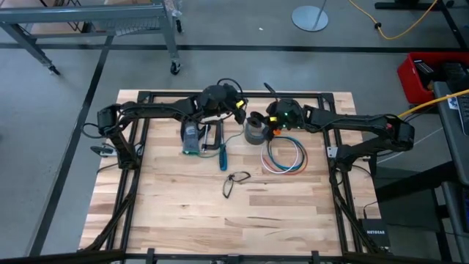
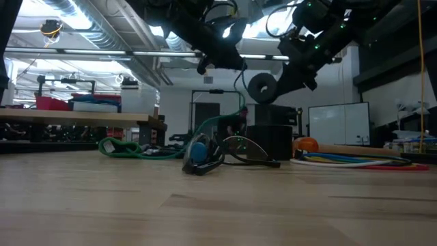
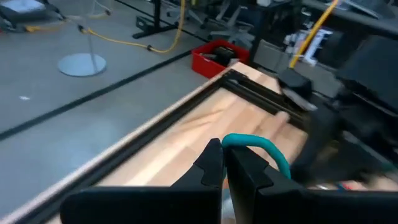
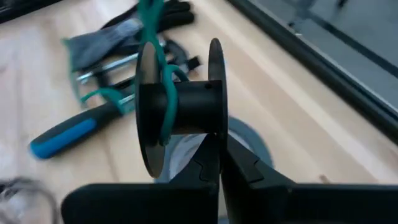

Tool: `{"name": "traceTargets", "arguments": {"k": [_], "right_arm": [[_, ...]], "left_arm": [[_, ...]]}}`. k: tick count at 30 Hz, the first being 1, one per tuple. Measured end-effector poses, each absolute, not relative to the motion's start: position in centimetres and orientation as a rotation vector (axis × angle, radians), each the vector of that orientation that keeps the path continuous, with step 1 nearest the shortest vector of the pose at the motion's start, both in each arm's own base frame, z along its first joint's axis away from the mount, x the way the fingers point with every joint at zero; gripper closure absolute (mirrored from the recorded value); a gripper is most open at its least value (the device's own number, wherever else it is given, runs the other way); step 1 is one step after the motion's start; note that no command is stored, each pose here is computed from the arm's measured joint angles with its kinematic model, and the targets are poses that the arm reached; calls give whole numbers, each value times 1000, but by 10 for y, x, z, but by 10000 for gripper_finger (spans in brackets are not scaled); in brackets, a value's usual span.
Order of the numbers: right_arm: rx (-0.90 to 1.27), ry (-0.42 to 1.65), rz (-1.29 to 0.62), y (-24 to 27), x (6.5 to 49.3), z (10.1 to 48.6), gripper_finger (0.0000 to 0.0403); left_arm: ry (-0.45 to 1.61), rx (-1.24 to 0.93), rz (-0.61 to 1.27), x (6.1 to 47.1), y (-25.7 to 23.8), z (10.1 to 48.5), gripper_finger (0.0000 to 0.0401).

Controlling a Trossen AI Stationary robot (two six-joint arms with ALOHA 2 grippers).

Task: Coil cords
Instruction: Coil the green wire onto the spool

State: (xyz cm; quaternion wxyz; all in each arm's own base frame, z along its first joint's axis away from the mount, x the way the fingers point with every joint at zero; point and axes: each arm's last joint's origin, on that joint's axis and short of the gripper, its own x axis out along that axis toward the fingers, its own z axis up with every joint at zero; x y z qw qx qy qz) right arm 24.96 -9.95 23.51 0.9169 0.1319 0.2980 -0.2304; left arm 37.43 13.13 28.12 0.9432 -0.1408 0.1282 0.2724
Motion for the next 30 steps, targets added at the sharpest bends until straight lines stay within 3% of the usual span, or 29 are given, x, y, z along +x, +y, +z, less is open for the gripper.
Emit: {"name": "traceTargets", "arguments": {"k": [8,22,30], "right_arm": [[282,593,-620,-103,248,235,402],[270,614,-394,-88,254,236,402],[223,677,-582,-88,249,231,402]], "left_arm": [[289,-308,528,376,124,279,401],[268,-356,620,365,152,278,401],[256,-416,582,367,148,278,401]]}}
